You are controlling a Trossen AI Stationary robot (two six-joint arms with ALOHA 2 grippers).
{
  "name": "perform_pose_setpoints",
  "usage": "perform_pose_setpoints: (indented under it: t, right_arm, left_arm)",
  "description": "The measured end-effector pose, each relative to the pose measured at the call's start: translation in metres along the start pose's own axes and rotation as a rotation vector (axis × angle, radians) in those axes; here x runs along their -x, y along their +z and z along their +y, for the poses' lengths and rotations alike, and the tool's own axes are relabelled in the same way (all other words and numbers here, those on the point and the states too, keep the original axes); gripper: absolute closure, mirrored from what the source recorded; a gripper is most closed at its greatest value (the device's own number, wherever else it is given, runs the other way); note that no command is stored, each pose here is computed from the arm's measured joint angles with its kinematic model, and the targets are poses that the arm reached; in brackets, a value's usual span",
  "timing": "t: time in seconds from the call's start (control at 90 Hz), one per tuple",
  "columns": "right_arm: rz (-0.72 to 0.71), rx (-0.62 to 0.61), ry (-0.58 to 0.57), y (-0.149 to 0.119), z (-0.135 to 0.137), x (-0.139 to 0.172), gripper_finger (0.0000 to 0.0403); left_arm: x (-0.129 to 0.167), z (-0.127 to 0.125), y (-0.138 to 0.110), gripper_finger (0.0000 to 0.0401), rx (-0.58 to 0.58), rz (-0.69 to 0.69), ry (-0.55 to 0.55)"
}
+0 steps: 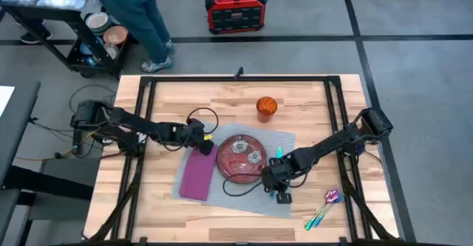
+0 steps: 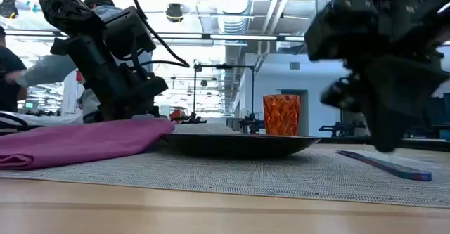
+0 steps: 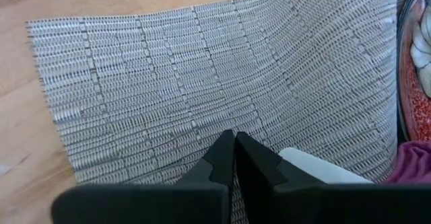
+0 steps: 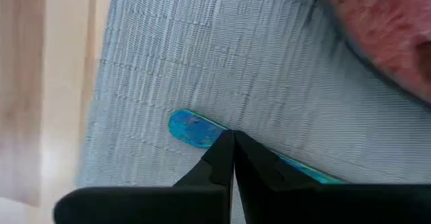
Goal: Set table place
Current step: Adjust the blue knife on the table mat, then put the blue spoon on the table mat
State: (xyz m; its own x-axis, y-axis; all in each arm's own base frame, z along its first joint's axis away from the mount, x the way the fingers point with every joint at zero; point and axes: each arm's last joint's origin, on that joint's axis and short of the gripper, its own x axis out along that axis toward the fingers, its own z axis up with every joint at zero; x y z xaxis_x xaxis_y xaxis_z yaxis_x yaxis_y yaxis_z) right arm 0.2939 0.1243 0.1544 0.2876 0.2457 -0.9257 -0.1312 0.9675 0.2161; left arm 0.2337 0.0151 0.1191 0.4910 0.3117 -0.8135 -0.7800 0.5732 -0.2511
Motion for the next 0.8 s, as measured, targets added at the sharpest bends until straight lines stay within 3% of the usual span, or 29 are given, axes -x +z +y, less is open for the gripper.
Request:
perform_pose_setpoints:
  t: [0.167, 0.389, 0.678, 0.8]
  right_arm:
    - [0.123, -0.106, -0.045, -0.014, 0.010, 0.001, 0.0403]
    - [0.231, -0.139, -0.018, -0.047, 0.063, 0.006, 0.0403]
    - [0.338, -0.429, -0.212, -0.093, 0.089, 0.006, 0.0403]
    - [0.337, -0.513, -0.236, -0.100, 0.094, 0.005, 0.0403]
  left_arm:
    - [0.000, 0.000, 0.000, 0.0401, 0.026, 0.009, -0.007]
    - [0.002, -0.006, -0.005, 0.0401, 0.038, 0.032, -0.048]
    - [0.004, -0.011, -0.010, 0.0401, 0.018, 0.031, -0.074]
    - [0.004, -0.012, -0.010, 0.0401, 0.018, 0.031, -0.081]
